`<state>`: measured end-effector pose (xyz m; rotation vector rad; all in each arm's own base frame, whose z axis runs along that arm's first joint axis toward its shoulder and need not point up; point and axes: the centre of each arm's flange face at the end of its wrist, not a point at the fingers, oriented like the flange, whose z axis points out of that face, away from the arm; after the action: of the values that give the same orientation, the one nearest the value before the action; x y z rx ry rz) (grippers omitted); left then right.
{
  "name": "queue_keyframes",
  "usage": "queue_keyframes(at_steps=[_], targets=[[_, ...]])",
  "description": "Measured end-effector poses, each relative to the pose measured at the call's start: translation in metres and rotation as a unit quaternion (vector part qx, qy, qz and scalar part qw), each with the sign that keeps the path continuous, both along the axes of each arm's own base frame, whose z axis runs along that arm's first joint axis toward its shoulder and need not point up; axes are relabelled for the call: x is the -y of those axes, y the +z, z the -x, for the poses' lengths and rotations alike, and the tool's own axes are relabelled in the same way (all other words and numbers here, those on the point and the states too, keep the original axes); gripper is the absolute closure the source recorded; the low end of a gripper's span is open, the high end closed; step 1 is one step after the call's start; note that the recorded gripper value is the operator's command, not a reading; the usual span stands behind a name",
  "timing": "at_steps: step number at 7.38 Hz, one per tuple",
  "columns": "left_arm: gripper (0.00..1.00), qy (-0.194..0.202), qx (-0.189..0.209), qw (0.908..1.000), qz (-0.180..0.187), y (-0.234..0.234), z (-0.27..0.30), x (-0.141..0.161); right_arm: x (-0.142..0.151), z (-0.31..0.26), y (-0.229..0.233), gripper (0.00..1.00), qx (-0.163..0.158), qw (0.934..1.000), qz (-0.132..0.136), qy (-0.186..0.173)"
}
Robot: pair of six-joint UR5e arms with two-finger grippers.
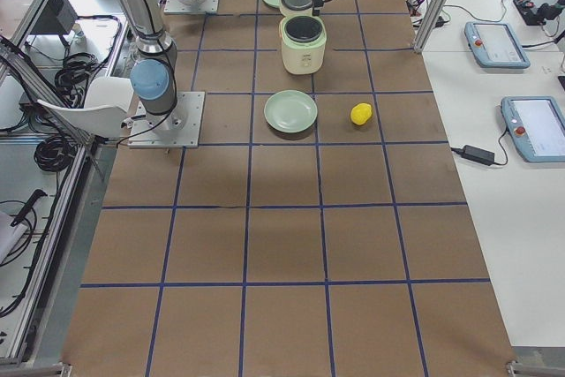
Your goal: Press rice cooker button
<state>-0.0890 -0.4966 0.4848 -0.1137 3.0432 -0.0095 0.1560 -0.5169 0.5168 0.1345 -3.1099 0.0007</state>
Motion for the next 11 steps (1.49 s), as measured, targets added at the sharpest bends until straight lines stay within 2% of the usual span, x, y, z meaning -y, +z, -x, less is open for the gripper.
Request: queue_keyframes(at_steps=[4,11], targets=[[0.00,0.000,0.001,1.0000,0.000,0.000,0.000,0.000,-0.011,0.012,-0.015,0.00,0.001,0.9997,-0.014,0.019],[0.00,0.000,0.000,1.0000,0.000,0.000,0.000,0.000,-0.010,0.015,-0.019,0.00,0.001,0.9997,-0.016,0.017]])
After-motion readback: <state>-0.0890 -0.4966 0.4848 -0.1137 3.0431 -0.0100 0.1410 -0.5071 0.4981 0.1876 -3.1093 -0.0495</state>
